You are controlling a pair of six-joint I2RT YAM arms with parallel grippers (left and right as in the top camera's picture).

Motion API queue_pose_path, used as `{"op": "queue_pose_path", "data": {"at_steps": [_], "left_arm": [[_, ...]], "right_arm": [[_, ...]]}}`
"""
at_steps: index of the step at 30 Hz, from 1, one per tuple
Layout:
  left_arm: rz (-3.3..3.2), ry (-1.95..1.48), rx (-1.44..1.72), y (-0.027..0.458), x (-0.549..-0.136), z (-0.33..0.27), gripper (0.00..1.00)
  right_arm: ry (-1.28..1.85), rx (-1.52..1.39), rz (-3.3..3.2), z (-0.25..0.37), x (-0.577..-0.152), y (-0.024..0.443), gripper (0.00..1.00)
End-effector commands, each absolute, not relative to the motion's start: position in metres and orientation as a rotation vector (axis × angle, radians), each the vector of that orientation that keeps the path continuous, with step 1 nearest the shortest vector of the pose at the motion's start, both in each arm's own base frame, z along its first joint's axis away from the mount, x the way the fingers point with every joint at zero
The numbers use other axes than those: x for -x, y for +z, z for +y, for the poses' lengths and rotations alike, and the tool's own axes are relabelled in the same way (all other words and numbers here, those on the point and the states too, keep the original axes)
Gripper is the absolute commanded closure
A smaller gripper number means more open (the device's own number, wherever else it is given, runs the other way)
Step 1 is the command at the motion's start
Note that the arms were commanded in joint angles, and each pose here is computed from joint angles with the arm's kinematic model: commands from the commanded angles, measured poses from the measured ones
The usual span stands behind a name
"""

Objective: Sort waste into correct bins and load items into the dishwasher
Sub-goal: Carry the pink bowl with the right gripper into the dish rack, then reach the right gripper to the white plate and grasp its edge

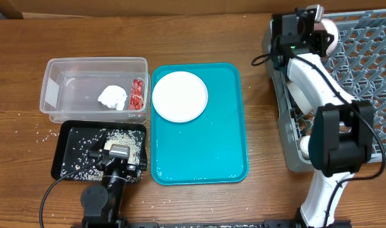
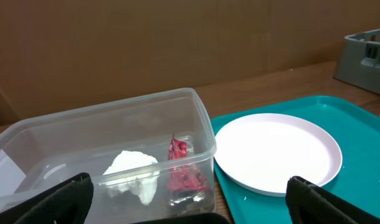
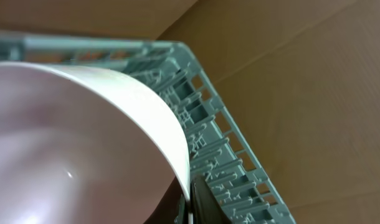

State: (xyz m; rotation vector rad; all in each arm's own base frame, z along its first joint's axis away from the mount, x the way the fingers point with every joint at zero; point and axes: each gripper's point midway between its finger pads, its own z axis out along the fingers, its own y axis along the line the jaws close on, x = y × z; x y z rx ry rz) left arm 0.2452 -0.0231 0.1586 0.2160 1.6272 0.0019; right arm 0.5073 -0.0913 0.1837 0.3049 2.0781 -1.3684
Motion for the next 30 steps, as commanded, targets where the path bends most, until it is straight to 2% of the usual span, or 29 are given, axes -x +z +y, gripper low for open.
{"op": "queue_pose_path", "data": {"at_steps": [1,12,14,15,16,17,18,19,22,26,30], "left_arm": [[1.621,0.020,-0.222,0.159,-0.245,-0.021,0.00],[1.621,0.020,-0.222,0.159,-0.245,-0.021,0.00],[1.621,0.020,-0.222,0.159,-0.245,-0.021,0.00],[1.621,0.020,-0.222,0.159,-0.245,-0.021,0.00],[1.621,0.020,-0.222,0.159,-0.245,-0.021,0.00],[1.621,0.020,-0.222,0.159,-0.245,-0.021,0.00],[1.621,0.020,-0.222,0.159,-0.245,-0.021,0.00],[1.621,0.020,-0.222,0.159,-0.245,-0.021,0.00],[1.621,0.020,-0.222,0.159,-0.245,-0.021,0.00],[1.621,0.020,-0.222,0.159,-0.245,-0.021,0.00],[1.621,0.020,-0.222,0.159,-0.245,-0.021,0.00]], "right_arm": [[-1.380,-0.243,2.083,-0.075,-0.512,0.182,0.96],[-1.372,-0.113,2.145,-0.032,-0.499,0.168,0.96],[-1.384,-0.072,2.160,-0.025,-0.496,0.165,0.92],[-1.388,-0.058,2.163,-0.022,-0.494,0.165,0.85],[-1.394,-0.046,2.159,-0.018,-0.494,0.166,0.69],[-1.389,-0.037,2.155,-0.014,-0.494,0.166,0.47],[-1.383,-0.029,2.152,-0.009,-0.494,0.167,0.34],[-1.368,-0.014,2.145,-0.001,-0.494,0.168,0.28],[-1.320,0.024,2.125,0.024,-0.495,0.176,0.21],[-1.258,0.062,2.094,0.053,-0.491,0.196,0.16],[-1.035,0.102,2.155,0.092,-0.477,0.209,0.16]]}}
